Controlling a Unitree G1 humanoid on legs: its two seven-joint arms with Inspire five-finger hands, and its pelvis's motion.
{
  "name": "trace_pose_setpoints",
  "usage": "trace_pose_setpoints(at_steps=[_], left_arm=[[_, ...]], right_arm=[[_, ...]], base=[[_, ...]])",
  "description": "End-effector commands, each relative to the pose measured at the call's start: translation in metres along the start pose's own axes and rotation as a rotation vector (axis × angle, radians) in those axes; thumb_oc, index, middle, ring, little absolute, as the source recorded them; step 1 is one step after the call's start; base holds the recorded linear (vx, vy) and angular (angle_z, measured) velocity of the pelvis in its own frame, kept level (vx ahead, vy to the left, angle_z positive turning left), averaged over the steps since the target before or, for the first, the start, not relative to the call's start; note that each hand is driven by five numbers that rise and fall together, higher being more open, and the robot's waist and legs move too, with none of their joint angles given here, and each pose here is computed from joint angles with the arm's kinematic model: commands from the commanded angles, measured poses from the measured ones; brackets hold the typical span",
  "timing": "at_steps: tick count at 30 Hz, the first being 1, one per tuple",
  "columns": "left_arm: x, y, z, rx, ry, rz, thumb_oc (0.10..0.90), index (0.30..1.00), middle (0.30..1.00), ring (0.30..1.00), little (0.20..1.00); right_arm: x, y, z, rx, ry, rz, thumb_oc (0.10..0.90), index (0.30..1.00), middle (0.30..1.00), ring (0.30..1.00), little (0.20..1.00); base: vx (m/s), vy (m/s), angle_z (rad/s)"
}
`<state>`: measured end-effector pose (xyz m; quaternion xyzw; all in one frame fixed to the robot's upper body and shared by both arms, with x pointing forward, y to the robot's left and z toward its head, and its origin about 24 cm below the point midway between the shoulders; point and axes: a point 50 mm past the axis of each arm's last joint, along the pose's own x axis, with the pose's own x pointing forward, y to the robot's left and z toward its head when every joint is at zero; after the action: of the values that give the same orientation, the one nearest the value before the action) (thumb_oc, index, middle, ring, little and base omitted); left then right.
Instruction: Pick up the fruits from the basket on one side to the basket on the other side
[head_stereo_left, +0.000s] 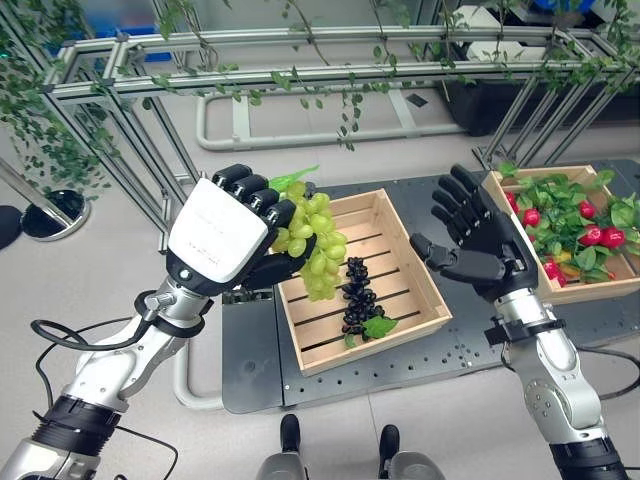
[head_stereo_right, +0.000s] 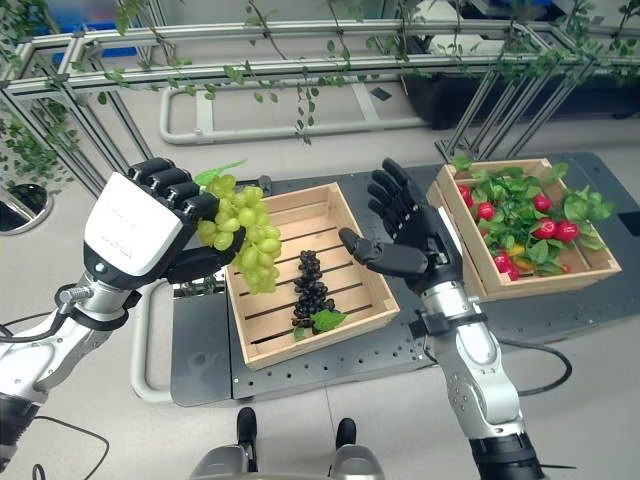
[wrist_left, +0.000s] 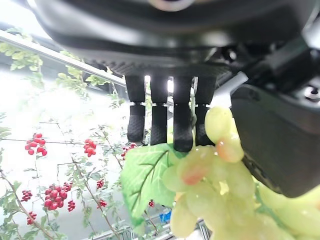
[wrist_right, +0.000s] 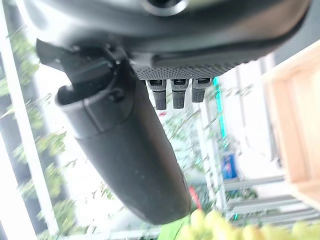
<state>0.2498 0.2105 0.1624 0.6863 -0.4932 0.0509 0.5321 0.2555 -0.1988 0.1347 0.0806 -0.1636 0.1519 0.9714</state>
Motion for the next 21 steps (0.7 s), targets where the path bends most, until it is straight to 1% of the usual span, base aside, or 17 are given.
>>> trace_pose_setpoints(at_steps=[1, 5, 12, 21], left_arm=[[0.048, 0.024, -0.009, -0.028, -0.003, 0.214, 0.4, 0.3, 0.3, 0.3, 0.3], [0.053, 0.029, -0.008, -0.037, -0.016, 0.219, 0.4, 0.3, 0.3, 0.3, 0.3], [0.066, 0.039, -0.001, -0.06, -0.084, 0.237, 0.4, 0.3, 0.3, 0.3, 0.3], [0.077, 0.048, 0.005, -0.087, -0.13, 0.286, 0.4, 0.3, 0.3, 0.3, 0.3]], right_arm=[[0.009, 0.009, 0.031, -0.065, -0.115, 0.143, 0.8, 0.9, 0.9, 0.9, 0.9], [0.012, 0.013, 0.032, -0.005, -0.103, 0.17, 0.8, 0.9, 0.9, 0.9, 0.9], [0.024, 0.029, 0.045, -0.027, -0.144, 0.291, 0.8, 0.9, 0.9, 0.9, 0.9], [0.035, 0.042, 0.039, 0.006, -0.085, 0.383, 0.8, 0.9, 0.9, 0.9, 0.9]], base=[[0.03, -0.008, 0.0], [0.02, -0.006, 0.0], [0.0, 0.0, 0.0], [0.01, -0.005, 0.0]])
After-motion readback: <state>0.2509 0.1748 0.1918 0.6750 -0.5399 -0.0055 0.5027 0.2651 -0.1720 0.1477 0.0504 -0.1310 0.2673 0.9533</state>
